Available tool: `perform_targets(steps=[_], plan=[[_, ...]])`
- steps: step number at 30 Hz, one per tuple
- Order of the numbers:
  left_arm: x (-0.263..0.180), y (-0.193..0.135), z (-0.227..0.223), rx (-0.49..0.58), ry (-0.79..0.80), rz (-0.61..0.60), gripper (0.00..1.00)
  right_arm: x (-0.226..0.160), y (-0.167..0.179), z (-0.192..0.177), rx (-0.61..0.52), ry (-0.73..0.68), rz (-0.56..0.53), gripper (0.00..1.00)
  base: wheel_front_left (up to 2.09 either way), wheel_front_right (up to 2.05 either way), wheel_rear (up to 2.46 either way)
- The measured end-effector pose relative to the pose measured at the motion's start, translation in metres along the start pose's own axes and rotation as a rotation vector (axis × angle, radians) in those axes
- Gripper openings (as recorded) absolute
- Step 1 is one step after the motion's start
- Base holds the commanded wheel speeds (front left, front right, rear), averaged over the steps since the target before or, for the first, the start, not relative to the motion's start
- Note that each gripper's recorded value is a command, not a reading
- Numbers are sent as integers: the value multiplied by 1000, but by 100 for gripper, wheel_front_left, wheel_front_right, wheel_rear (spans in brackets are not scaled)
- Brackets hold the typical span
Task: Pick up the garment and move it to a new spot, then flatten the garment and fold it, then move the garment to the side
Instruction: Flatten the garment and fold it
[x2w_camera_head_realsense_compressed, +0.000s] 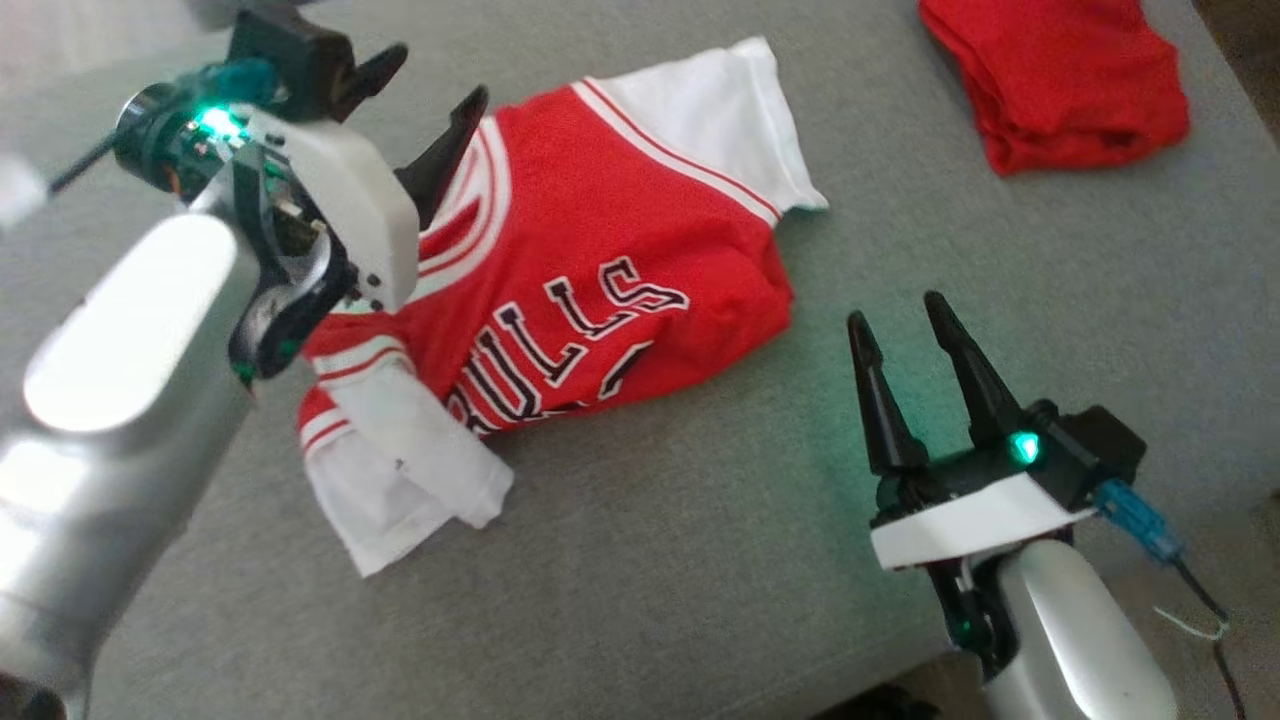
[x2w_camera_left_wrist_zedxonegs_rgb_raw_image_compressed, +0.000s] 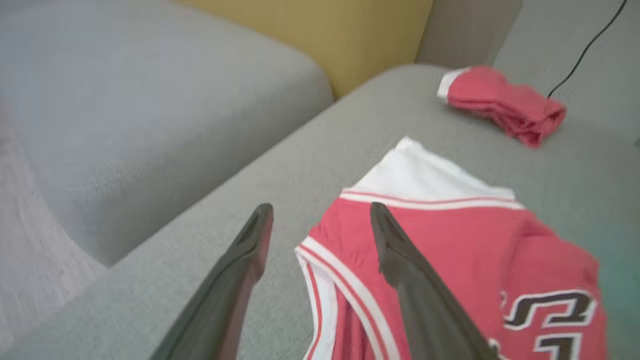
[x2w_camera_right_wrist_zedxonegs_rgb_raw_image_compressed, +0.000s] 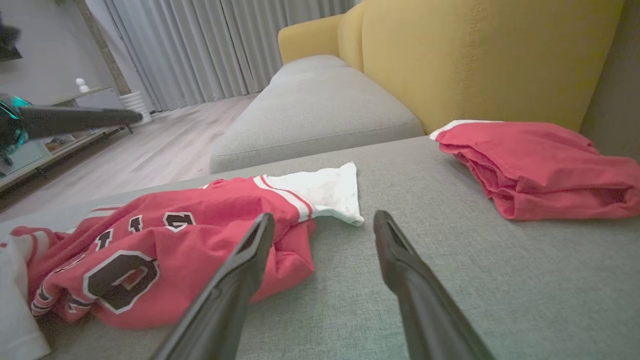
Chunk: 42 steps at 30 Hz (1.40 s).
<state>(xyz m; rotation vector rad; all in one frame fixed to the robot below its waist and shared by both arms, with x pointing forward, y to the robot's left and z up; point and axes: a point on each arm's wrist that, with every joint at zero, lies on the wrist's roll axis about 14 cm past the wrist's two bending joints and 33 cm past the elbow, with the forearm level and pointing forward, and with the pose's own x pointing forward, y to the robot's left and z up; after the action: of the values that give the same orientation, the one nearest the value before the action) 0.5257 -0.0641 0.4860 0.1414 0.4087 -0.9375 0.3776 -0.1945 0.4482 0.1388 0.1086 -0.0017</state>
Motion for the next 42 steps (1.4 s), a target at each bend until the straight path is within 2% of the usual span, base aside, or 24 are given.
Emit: perform_targets(steps=[4,7,11,21,22,23,29,34,42], plan=[[28,8,-45,-5,192,-15,100,-1,-10,-5,11,20,-35,100,0,0,0],[44,11,-73,-23,280,-24,100,-6,-20,-11,19,41,-70,100,0,0,0],[62,6,-92,-64,314,-58,100,-13,-31,-14,20,57,-111,100,0,0,0],[88,1,-94,-41,306,-86,98,-22,-46,-14,16,66,-167,100,0,0,0],[90,0,-94,-44,305,-91,24,-22,-47,-14,15,66,-169,100,0,0,0],[91,-2,-94,-43,298,-98,0,-22,-47,-14,15,67,-170,100,0,0,0],[93,-16,-82,9,222,-141,0,-22,-45,-13,17,65,-165,100,0,0,0],[89,-43,-45,34,92,-199,0,-21,-40,-7,20,43,-145,100,0,0,0],[55,-109,119,127,-319,-311,0,-21,-22,14,-4,-27,-79,100,0,0,0]])
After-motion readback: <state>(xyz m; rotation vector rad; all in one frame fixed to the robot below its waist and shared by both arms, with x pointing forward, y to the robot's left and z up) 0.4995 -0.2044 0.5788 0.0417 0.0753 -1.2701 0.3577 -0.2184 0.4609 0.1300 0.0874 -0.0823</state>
